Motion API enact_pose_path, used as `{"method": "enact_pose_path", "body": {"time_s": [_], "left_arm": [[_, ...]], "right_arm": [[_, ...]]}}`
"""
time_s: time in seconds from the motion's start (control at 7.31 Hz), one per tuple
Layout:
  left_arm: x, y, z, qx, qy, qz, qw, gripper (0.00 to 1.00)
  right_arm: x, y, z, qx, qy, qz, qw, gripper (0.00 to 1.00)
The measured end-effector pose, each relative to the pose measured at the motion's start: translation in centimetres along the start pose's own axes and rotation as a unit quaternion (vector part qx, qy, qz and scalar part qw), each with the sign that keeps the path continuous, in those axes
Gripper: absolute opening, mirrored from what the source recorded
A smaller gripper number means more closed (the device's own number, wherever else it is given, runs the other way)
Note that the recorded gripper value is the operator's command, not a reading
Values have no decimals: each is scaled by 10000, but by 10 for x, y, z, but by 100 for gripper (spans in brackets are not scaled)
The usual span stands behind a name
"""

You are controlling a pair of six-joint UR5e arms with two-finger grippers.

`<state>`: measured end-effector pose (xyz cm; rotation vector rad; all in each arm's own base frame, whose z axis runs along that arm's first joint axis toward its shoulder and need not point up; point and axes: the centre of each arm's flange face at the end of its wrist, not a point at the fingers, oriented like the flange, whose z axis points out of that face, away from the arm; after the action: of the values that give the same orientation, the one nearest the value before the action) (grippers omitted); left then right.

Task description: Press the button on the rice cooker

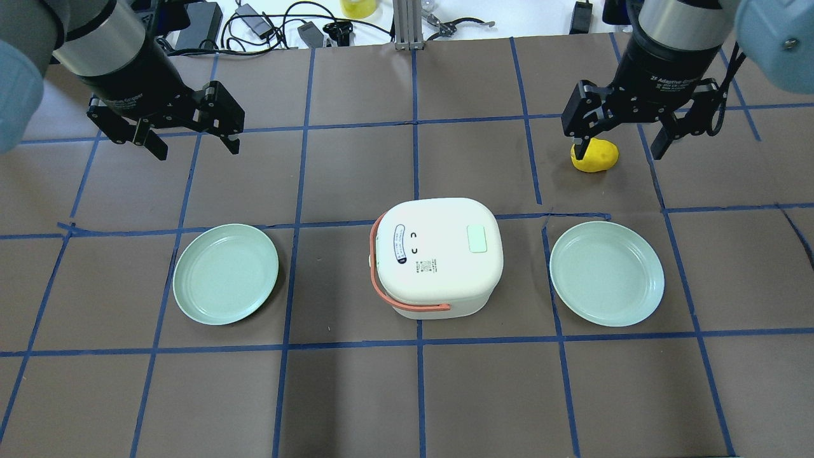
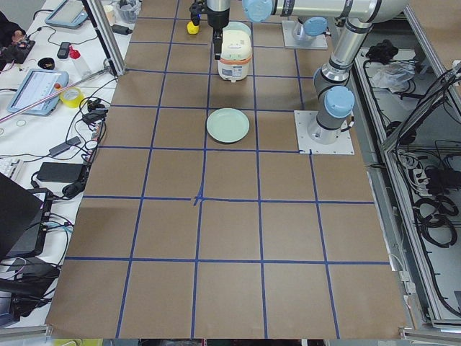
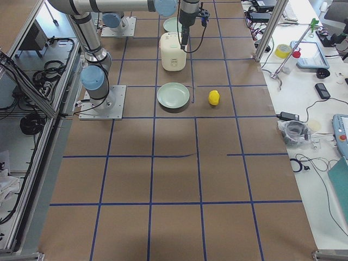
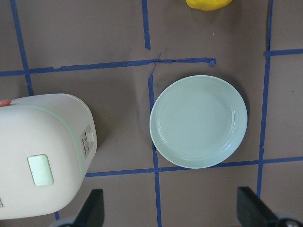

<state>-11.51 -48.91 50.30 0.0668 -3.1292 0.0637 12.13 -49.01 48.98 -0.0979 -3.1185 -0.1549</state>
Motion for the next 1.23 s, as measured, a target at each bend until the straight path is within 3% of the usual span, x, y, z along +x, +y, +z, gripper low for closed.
{"method": "enact_pose_path", "body": {"time_s": [1.23], "left_arm": [[0,0,0,0,0,3,10000,100]], "right_arm": [[-2,0,0,36,-17,49,10000,100]]}}
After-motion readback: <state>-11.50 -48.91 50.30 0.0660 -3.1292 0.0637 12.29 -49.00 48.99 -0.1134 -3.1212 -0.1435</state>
